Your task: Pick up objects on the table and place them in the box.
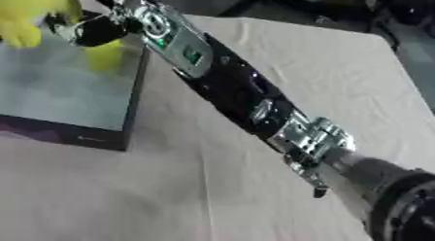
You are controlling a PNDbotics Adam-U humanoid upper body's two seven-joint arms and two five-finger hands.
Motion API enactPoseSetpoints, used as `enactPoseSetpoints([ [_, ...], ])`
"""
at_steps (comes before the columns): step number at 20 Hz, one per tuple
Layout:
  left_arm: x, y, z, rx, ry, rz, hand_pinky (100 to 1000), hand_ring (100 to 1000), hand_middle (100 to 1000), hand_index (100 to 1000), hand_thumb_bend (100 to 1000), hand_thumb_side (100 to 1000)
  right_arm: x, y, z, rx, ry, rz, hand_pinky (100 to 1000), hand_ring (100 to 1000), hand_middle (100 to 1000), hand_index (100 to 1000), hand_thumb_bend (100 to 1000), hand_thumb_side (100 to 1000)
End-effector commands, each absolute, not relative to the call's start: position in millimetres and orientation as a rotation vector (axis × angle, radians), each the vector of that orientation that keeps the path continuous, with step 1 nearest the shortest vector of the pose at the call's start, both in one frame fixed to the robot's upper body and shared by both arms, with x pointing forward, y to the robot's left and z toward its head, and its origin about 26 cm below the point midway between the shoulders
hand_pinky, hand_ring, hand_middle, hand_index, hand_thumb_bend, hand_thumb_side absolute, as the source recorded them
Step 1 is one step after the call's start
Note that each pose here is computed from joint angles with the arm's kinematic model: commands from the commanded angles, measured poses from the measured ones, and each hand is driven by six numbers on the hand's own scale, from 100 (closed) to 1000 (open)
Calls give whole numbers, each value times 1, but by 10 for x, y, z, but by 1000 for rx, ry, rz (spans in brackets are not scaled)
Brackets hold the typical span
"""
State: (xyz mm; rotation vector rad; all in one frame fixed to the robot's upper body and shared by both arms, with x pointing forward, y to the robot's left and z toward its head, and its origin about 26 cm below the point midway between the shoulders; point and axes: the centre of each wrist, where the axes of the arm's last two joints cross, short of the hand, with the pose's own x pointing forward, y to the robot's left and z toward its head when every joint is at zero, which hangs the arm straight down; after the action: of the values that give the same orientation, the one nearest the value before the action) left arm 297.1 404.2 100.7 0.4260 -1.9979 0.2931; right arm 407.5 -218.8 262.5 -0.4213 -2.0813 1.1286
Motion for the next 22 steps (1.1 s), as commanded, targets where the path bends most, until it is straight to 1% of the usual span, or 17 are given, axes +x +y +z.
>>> enactPoseSetpoints([
  [1,2990,4051,1056,442,-2012,274,736,522,726,701,105,686,4109,-2163,2602,-447,-2067,1170,849,765,728,615,100,100],
  [5,2989,4050,989,444,-1996,274,737,522,726,702,104,689,4140,-2143,2538,-463,-2041,1209,849,768,736,623,100,100],
  [9,2989,4051,937,444,-1986,278,737,521,726,702,102,691,4158,-2121,2480,-485,-2003,1282,857,785,764,653,100,100],
  [11,2987,4052,903,444,-1978,280,738,521,726,702,101,693,4161,-2120,2474,-501,-1988,1325,874,814,794,685,100,100],
  [12,2987,4052,891,444,-1975,281,738,521,726,701,102,692,4158,-2116,2470,-506,-1980,1353,891,857,838,729,100,100],
  [13,2986,4051,881,444,-1974,283,738,521,726,701,101,693,4152,-2110,2464,-508,-1970,1391,895,882,865,754,100,100],
  [14,2986,4051,874,444,-1973,284,738,521,726,701,101,693,4147,-2106,2460,-512,-1960,1427,907,926,916,799,133,100],
  [15,2985,4051,868,444,-1972,286,738,521,726,701,101,695,4141,-2103,2458,-516,-1950,1461,937,1000,1000,873,193,100],
  [16,2984,4050,862,444,-1971,286,738,520,726,701,100,696,4134,-2101,2465,-521,-1946,1492,968,1000,1000,913,257,100],
  [17,2981,4049,855,444,-1969,287,738,520,726,701,100,696,4124,-2106,2480,-530,-1948,1515,979,1000,1000,923,281,100],
  [18,2980,4047,848,443,-1968,287,738,520,726,701,100,696,4116,-2115,2500,-542,-1955,1527,994,1000,1000,932,332,180],
  [19,2978,4047,843,443,-1966,287,739,520,726,701,100,696,4108,-2127,2523,-558,-1962,1532,1000,1000,1000,940,364,240],
  [20,2977,4046,840,444,-1966,286,739,520,726,701,100,696,4103,-2138,2540,-575,-1968,1532,1000,1000,1000,946,379,272],
  [22,2971,4050,832,446,-1965,287,739,520,727,702,100,696,4095,-2161,2568,-613,-1980,1518,1000,1000,1000,951,381,284],
])
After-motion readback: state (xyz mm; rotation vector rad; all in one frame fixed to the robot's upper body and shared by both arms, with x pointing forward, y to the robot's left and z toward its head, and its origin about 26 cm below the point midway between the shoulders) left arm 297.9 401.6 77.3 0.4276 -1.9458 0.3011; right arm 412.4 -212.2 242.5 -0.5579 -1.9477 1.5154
